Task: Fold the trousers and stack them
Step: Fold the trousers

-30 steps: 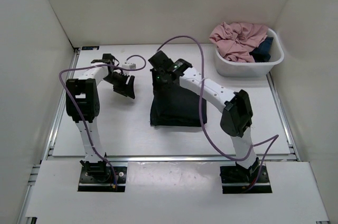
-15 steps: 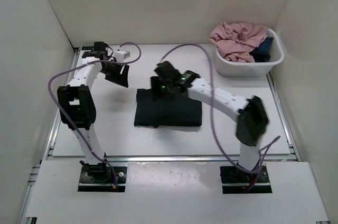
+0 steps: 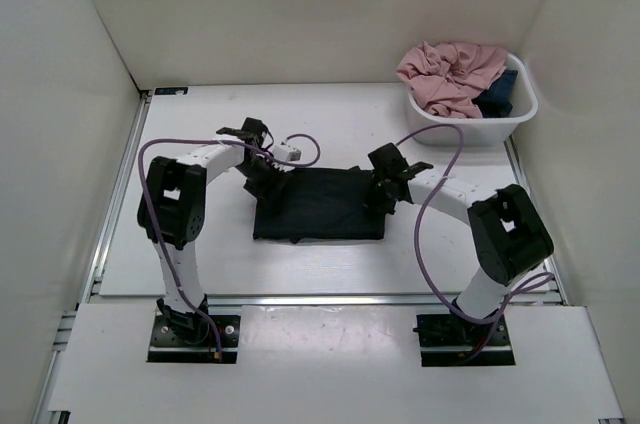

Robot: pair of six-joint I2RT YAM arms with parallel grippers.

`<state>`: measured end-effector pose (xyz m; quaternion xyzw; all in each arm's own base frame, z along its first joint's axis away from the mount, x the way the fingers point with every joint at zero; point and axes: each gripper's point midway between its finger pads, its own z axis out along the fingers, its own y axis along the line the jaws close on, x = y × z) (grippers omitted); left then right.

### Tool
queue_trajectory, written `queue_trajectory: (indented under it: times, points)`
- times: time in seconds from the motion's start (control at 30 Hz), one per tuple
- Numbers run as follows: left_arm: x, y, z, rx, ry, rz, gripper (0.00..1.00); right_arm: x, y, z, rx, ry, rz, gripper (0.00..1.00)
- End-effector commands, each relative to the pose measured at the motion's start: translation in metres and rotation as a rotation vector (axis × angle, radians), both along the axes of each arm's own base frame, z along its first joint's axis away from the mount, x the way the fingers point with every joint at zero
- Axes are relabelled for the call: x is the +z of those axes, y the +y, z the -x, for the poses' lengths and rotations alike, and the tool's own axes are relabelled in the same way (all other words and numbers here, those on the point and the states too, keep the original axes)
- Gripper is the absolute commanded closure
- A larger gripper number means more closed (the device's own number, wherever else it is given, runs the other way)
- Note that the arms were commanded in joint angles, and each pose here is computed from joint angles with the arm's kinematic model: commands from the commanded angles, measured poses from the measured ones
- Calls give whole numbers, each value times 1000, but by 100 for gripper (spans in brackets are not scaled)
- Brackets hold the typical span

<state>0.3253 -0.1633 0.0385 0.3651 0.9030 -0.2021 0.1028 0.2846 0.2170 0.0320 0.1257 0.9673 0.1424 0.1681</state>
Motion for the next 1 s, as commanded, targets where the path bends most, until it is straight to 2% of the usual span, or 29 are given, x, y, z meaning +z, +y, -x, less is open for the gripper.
queue_trajectory:
  times: [0.0,0.1,0.17,0.2,0.23,0.27,0.3,0.33,0.37,0.4,0.47,0.5,0.57,0.6,0.67,0.77,0.9,0.97]
  points:
    - [1,18,-19,35,-95,-84,27,15,8,-17,-24,-64,-55,100]
    - [17,16,-33,40,-150,-75,27,23,-1,-15,-18,-72,-38,100]
    - [46,8,-42,45,-199,-31,25,49,-2,-19,1,-118,-38,100]
    - [57,8,-40,45,-199,-30,25,61,-4,-22,1,-147,-32,93]
    - [70,6,-41,54,-210,-14,25,83,-6,-22,14,-198,-38,84]
    - [101,4,-49,57,-277,9,24,101,-11,-21,18,-214,-24,72]
    - [118,3,-50,66,-301,20,22,115,-22,-23,-2,-247,5,40]
    - [133,4,-45,76,-307,26,22,137,-31,-19,5,-289,18,28]
    - [161,10,-52,96,-369,44,20,148,-44,-17,-9,-299,45,18]
    - [190,17,-50,122,-435,52,19,169,-66,-8,-35,-292,78,1]
    - [231,48,-55,221,-550,17,10,186,-92,3,-17,-284,133,1]
    - [258,65,-47,278,-628,2,7,192,-117,20,-45,-246,177,1]
    - [287,114,-40,435,-740,-128,0,211,-143,32,-96,-254,243,1]
    - [305,145,-27,528,-814,-173,0,216,-169,50,-142,-238,333,1]
    - [312,188,-8,658,-857,-297,0,223,-189,65,-199,-242,401,1]
    - [290,229,36,807,-799,-387,0,224,-210,93,-251,-272,438,1]
    - [226,242,87,906,-605,-406,0,223,-207,103,-271,-319,371,1]
    - [218,241,103,917,-585,-392,0,226,-206,104,-276,-352,346,1]
